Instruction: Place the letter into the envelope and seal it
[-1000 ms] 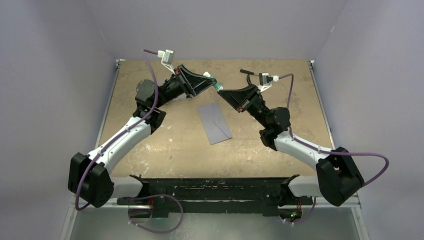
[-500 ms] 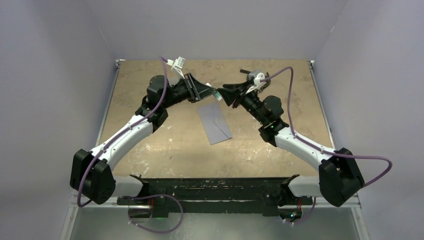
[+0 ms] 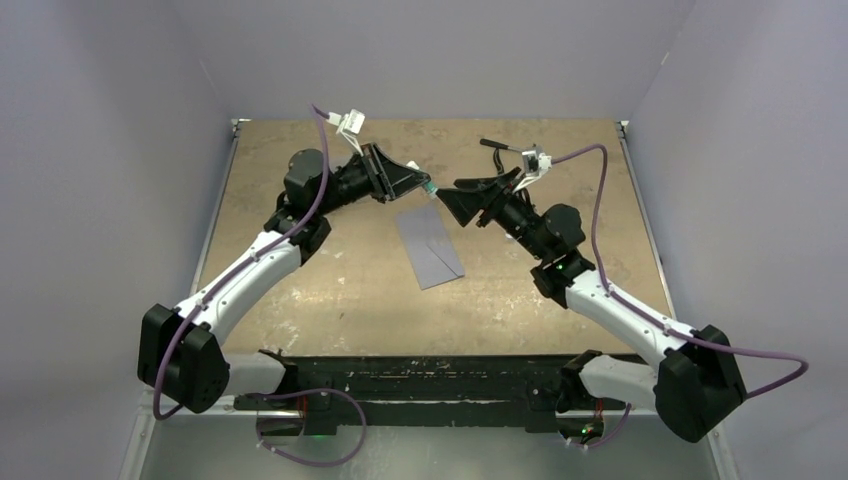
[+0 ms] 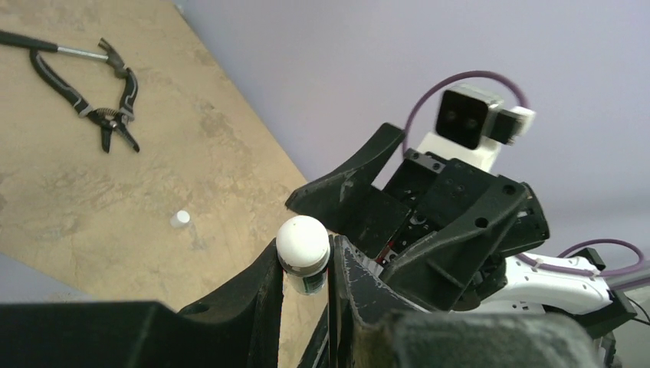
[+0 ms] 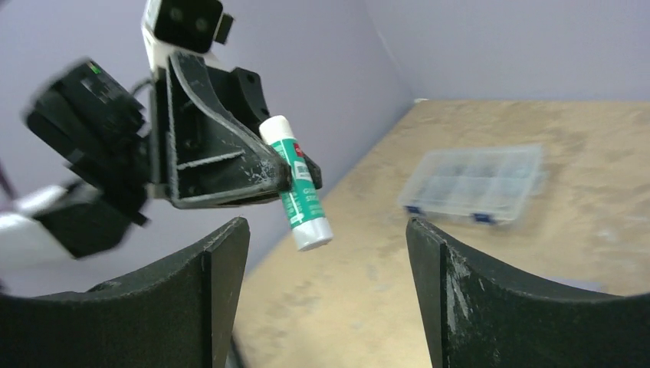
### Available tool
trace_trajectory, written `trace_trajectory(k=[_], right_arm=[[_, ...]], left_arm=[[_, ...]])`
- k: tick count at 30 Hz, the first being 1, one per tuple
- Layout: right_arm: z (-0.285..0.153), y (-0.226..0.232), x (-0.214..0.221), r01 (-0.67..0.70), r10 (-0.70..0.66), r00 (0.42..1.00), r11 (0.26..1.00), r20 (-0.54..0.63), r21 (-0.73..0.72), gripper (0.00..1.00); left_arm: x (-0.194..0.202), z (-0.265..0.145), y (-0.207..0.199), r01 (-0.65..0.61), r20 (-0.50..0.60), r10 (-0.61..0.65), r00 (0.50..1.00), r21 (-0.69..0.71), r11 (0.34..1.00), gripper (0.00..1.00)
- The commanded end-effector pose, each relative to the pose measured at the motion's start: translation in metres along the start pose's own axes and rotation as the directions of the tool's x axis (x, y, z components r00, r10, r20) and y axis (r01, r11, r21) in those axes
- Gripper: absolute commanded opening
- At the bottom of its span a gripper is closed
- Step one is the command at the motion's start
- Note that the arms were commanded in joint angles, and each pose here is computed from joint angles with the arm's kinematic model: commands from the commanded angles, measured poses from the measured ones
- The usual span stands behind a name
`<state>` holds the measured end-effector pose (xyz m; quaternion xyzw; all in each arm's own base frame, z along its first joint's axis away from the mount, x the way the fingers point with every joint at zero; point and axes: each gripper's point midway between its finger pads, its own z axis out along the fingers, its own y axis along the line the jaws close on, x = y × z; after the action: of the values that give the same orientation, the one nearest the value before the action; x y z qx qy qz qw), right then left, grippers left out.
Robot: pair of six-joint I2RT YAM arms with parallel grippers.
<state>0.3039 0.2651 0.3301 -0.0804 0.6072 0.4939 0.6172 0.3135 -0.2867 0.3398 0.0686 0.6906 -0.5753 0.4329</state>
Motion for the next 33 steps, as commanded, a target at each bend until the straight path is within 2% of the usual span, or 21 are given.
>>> trace_trajectory(k=[1, 4, 7, 12, 17, 19, 22, 25, 28, 30, 33], right_arm=[[-0.001, 0.020, -0.014, -0.402, 0.405, 0.913, 0.914, 0.051, -0.050, 0.74], [-0.002, 0.024, -0.007, -0.546, 0.549, 0.836, 0.834, 0.021, -0.079, 0.64], [-0.003, 0.032, -0.012, -0.587, 0.594, 0.804, 0.799, 0.017, -0.131, 0.60], [0.000, 0.051, -0.021, -0.584, 0.597, 0.802, 0.776, -0.023, -0.238, 0.50], [0.008, 0.058, -0.015, -0.620, 0.622, 0.778, 0.735, -0.093, -0.275, 0.29], [0.008, 0.058, -0.017, -0.610, 0.614, 0.785, 0.743, -0.084, -0.276, 0.22], [0.012, 0.057, -0.021, -0.549, 0.555, 0.830, 0.794, -0.058, -0.260, 0.11], [0.019, 0.057, -0.030, -0.391, 0.404, 0.915, 0.882, -0.007, -0.261, 0.00], [0.032, 0.046, -0.038, -0.083, 0.099, 0.993, 0.976, 0.068, -0.203, 0.00], [0.039, 0.035, -0.045, 0.127, -0.113, 0.988, 0.983, 0.104, -0.134, 0.00], [0.050, 0.025, -0.047, 0.349, -0.340, 0.935, 0.933, 0.097, -0.093, 0.00]], left_arm=[[-0.024, -0.008, -0.044, -0.067, 0.080, 0.055, 0.995, 0.155, 0.986, 0.00], [-0.021, -0.008, -0.051, -0.033, 0.067, 0.020, 0.998, 0.201, 0.979, 0.00], [-0.020, -0.010, -0.054, -0.020, 0.065, 0.006, 0.998, 0.219, 0.976, 0.00], [-0.022, -0.011, -0.058, -0.014, 0.063, -0.001, 0.998, 0.231, 0.973, 0.00], [-0.024, -0.010, -0.059, -0.003, 0.075, -0.015, 0.997, 0.231, 0.973, 0.00], [-0.028, -0.012, -0.061, 0.000, 0.090, -0.022, 0.996, 0.229, 0.973, 0.00], [-0.032, -0.013, -0.062, 0.007, 0.107, -0.031, 0.994, 0.219, 0.976, 0.00], [-0.032, -0.011, -0.055, 0.044, 0.103, -0.063, 0.993, 0.181, 0.983, 0.00], [-0.025, -0.003, -0.028, 0.144, 0.075, -0.148, 0.986, 0.057, 0.988, 0.00], [-0.012, 0.000, -0.001, 0.227, 0.054, -0.224, 0.973, -0.052, 0.972, 0.00], [0.000, 0.001, 0.017, 0.305, 0.063, -0.300, 0.952, -0.091, 0.948, 0.00]])
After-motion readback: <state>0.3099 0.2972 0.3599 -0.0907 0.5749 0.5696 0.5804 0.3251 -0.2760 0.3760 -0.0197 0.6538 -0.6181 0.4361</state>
